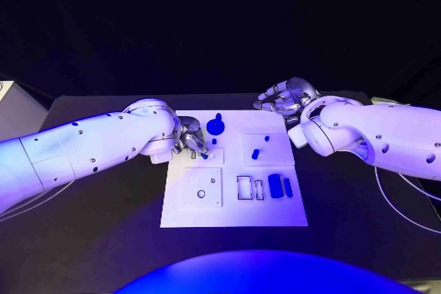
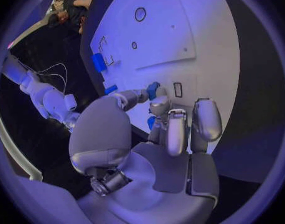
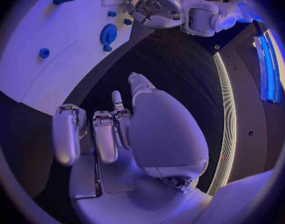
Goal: Assemble the parts on the task board
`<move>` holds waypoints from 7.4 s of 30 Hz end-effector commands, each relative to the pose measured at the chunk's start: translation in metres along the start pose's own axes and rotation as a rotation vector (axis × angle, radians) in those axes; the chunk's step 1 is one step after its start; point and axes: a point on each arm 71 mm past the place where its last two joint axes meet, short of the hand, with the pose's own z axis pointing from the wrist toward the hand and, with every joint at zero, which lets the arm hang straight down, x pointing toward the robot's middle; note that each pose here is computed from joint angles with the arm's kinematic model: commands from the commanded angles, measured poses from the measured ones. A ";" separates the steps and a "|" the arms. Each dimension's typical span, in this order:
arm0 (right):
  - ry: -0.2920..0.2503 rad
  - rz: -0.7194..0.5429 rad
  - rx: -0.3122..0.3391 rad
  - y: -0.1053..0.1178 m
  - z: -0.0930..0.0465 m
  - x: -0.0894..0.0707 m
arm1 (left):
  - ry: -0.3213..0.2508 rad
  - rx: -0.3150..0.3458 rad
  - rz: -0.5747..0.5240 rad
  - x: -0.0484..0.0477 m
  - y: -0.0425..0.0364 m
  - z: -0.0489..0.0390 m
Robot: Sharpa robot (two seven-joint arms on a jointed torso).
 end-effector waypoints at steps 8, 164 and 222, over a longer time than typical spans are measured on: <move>0.011 -0.010 -0.011 0.000 0.000 0.001 | -0.057 0.010 -0.038 0.0016 0.0043 -0.0078; 0.005 -0.008 -0.003 -0.005 0.000 -0.002 | -0.093 0.005 -0.021 0.0143 0.0112 -0.0048; 0.015 -0.003 0.000 -0.007 0.000 0.000 | -0.156 -0.130 -0.177 -0.1074 0.0568 -0.0114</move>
